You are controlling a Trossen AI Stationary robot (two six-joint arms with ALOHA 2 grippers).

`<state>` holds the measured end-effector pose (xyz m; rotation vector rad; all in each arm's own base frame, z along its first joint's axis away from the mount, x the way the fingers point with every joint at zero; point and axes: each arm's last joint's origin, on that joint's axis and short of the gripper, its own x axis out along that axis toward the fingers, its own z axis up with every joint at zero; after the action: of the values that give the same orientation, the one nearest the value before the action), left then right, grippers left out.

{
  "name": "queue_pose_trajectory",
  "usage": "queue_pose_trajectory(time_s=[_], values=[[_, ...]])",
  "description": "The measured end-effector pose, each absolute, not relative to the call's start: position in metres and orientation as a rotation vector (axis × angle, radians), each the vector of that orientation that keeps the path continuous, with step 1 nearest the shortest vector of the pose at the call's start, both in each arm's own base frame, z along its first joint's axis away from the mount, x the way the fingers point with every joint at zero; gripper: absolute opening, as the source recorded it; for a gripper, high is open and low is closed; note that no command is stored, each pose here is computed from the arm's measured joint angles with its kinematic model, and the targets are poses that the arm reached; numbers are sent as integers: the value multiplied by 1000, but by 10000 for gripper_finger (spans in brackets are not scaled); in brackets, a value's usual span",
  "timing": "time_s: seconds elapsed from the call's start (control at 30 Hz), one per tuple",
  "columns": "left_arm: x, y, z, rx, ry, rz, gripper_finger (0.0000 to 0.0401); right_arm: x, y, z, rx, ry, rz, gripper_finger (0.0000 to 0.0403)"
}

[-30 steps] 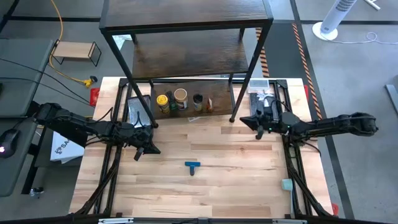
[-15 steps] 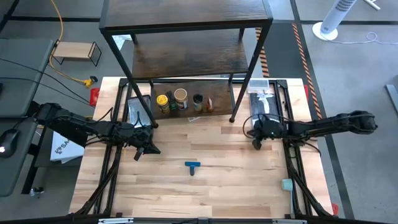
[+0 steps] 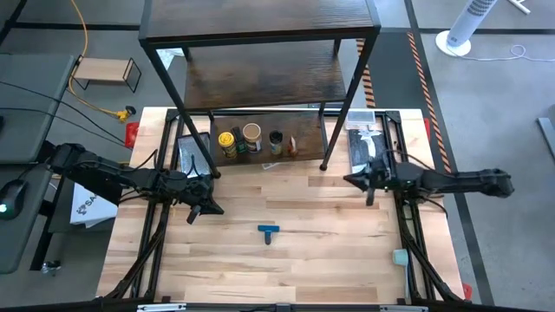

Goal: Shelf spices
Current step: Return to Home Position

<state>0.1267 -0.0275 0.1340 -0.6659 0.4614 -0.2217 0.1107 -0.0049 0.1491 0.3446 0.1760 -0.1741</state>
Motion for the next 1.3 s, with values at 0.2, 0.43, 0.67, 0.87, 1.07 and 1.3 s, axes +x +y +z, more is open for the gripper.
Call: queue_pose_trajectory(time_s=[0.2,0.43,0.67,0.87,1.07,1.3], values=[[127,-27,134,-666,459,-222,1,99,-5,167,358,-32,-137,0],[117,-26,150,-669,321,-273,1,97,-5,171,361,-81,-129,0],[100,-23,174,-670,65,-362,1,98,-5,169,359,-57,-133,0],[92,-22,188,-667,-92,-417,1,98,-5,169,359,-57,-133,0],[91,-22,190,-667,-112,-422,1,98,-5,169,359,-59,-132,0],[92,-22,187,-668,-81,-407,1,98,-5,169,359,-57,-133,0]])
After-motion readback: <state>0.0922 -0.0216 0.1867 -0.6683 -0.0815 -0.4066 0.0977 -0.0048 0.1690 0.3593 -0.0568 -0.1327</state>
